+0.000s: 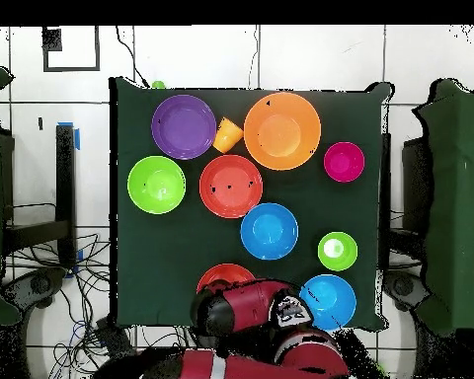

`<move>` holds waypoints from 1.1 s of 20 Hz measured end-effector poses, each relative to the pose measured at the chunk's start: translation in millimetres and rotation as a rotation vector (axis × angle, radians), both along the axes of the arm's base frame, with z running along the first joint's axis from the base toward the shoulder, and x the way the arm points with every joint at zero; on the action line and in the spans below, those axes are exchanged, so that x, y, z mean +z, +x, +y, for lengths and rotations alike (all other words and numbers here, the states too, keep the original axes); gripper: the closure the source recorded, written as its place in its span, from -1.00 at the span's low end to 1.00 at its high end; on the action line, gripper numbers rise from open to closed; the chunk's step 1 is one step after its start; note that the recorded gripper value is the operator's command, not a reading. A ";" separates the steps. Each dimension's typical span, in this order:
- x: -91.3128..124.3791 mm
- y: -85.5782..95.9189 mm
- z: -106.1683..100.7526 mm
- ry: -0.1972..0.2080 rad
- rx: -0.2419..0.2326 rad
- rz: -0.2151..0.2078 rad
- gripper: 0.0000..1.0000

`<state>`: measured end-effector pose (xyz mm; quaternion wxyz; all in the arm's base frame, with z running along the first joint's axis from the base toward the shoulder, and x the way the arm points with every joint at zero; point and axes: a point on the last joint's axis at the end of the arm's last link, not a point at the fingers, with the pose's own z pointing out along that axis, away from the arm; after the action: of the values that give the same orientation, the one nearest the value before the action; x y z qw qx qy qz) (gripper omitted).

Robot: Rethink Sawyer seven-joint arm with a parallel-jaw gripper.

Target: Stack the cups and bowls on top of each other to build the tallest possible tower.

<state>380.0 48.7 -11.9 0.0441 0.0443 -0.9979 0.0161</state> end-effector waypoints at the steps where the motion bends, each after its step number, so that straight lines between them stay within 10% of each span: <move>1: -0.5 -0.6 0.0 0.000 0.000 0.002 -1.00; 22: -29.4 -26.5 12.3 0.022 0.028 -0.025 -1.00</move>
<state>353.5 61.0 -41.4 0.0310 0.0587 -0.9978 0.0061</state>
